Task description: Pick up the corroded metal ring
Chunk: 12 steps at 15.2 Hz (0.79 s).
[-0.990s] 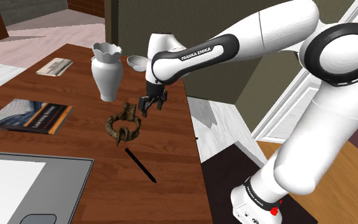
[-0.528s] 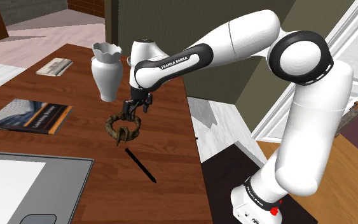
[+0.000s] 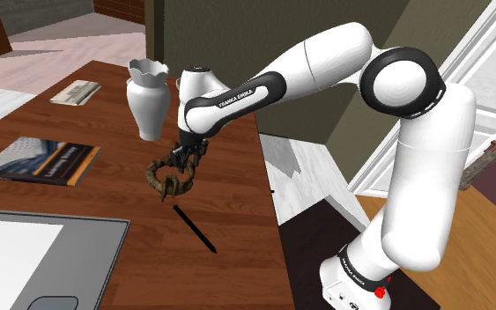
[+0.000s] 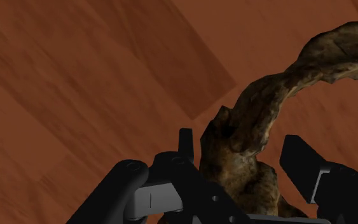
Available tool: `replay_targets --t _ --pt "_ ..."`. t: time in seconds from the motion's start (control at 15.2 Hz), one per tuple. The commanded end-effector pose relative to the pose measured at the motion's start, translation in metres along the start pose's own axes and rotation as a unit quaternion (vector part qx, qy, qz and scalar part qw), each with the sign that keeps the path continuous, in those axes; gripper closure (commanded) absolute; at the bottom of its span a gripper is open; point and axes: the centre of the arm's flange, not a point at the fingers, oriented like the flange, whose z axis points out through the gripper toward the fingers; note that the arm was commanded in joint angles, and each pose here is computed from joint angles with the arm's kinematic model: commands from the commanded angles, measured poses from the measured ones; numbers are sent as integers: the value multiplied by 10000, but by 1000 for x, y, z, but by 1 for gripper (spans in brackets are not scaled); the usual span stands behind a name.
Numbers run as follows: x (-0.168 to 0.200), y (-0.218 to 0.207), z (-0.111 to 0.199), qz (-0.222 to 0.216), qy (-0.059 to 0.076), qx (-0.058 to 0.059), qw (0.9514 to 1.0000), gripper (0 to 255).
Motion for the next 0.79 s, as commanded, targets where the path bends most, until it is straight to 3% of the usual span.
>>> replay_targets --t 0.0,0.53,0.73 --pt "0 0 1 0 2 0 10000 255" --pt "0 0 1 0 2 0 10000 255" --pt "0 -1 -15 0 2 0 10000 255"
